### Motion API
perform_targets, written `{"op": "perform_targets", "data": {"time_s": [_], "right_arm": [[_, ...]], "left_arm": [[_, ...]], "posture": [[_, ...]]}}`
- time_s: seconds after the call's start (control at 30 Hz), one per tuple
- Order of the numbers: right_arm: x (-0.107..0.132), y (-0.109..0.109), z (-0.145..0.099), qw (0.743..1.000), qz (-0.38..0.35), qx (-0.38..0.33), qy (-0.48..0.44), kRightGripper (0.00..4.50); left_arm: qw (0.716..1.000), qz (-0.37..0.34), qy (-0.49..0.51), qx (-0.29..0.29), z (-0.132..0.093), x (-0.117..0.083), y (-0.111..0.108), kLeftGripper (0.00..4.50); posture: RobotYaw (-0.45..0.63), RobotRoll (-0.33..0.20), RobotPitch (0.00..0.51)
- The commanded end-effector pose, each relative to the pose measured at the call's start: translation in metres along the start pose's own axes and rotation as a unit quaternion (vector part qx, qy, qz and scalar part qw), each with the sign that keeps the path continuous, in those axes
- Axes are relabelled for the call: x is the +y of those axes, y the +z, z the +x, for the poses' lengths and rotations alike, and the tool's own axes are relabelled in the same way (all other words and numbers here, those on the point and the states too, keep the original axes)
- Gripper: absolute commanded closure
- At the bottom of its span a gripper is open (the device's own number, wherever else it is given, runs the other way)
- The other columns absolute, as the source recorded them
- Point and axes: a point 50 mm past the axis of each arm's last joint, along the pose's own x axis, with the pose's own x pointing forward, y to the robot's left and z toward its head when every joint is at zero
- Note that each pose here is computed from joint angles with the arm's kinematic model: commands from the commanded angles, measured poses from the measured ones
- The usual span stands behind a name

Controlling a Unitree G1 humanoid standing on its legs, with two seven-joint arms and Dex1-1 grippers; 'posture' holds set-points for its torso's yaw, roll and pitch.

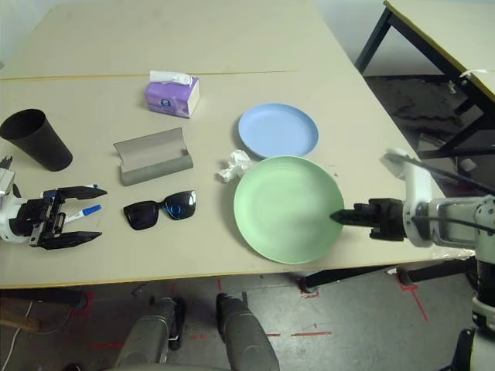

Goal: Organize and tidy the items on the table.

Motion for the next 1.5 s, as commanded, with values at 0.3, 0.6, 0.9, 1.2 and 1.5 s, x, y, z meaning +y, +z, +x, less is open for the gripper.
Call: {"op": "perform_targets", "data": {"time_s": [0.3,0.6,0.9,1.2,1.5], "right_arm": [[0.004,0.056,0.030,0.995,0.067,-0.079,0.007,4.47],[-0.027,0.066,0.059,0.985,0.077,-0.125,-0.087,4.47],[-0.036,0.076,0.065,0.977,0.089,-0.162,-0.108,4.47],[-0.038,0.069,0.070,0.982,0.086,-0.133,-0.103,4.47],[-0.038,0.066,0.069,0.985,0.079,-0.114,-0.104,4.47]], "left_arm": [[1.000,0.003,0.004,0.010,-0.003,-0.001,-0.001,0.00],[1.000,0.004,0.009,0.009,-0.006,-0.009,-0.002,0.00],[1.000,0.003,0.013,0.005,-0.007,-0.011,-0.002,0.00],[1.000,0.004,0.012,0.005,-0.006,-0.013,-0.002,0.00],[1.000,-0.004,0.009,0.004,-0.005,-0.019,-0.004,0.00]], "posture": [[-0.03,0.000,0.212],[-0.01,0.000,0.208],[0.00,0.000,0.202],[0.00,0.000,0.209],[0.01,0.000,0.227]]}}
